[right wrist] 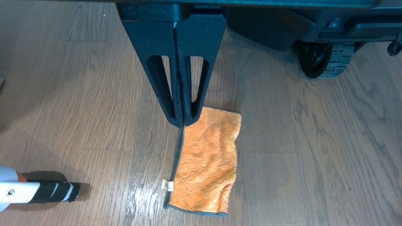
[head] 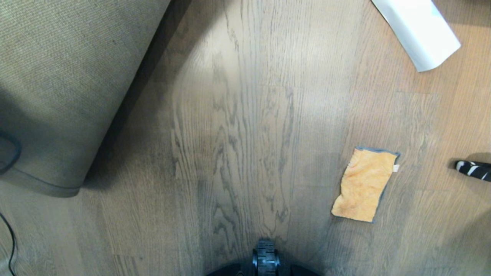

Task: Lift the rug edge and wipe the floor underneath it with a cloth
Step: Pick up the rag

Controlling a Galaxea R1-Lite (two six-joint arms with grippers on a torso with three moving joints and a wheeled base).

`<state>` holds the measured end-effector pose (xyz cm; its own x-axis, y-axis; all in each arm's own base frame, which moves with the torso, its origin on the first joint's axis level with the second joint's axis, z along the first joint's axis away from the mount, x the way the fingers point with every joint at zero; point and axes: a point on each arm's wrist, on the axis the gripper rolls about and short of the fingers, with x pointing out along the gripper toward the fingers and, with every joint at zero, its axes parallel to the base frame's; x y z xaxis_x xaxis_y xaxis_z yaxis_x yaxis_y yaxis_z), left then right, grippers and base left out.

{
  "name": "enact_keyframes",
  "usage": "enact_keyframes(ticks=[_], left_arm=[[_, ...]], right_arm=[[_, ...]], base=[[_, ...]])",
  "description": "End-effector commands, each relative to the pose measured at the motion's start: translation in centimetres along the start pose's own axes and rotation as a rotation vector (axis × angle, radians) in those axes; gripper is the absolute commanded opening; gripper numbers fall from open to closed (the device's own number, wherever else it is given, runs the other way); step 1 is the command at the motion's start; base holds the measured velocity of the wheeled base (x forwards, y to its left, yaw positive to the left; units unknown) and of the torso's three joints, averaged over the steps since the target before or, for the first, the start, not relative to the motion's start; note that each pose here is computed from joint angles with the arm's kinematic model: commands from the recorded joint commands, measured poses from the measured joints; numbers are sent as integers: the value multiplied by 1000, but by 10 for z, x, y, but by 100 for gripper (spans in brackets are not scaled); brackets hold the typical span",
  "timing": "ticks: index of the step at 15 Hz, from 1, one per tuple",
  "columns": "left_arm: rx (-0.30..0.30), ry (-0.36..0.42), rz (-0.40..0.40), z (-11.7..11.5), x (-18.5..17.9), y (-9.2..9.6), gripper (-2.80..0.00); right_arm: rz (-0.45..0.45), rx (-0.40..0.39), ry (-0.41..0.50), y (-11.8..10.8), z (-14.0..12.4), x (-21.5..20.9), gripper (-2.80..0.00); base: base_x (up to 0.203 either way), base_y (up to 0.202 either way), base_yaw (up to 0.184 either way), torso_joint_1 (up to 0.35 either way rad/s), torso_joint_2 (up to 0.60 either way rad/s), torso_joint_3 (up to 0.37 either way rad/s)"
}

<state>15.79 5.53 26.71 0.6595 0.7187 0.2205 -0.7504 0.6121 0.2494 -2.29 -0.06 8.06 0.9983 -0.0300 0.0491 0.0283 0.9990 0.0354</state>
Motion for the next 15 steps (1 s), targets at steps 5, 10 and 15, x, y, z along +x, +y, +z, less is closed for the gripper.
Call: enact_keyframes(ticks=[5, 10, 15], left_arm=[[-11, -21, -1, 1, 0, -1, -280], [-48, -58, -8, 2, -2, -3, -280], [-58, -29, -24, -7, -3, -7, -280]], right_arm=[[0, 0, -1, 0, 0, 0, -280], [1, 1, -1, 0, 0, 0, -280], [0, 0, -1, 0, 0, 0, -280]], base=[[0, 0, 0, 0, 0, 0], [0, 0, 0, 0, 0, 0], [0, 0, 0, 0, 0, 0]])
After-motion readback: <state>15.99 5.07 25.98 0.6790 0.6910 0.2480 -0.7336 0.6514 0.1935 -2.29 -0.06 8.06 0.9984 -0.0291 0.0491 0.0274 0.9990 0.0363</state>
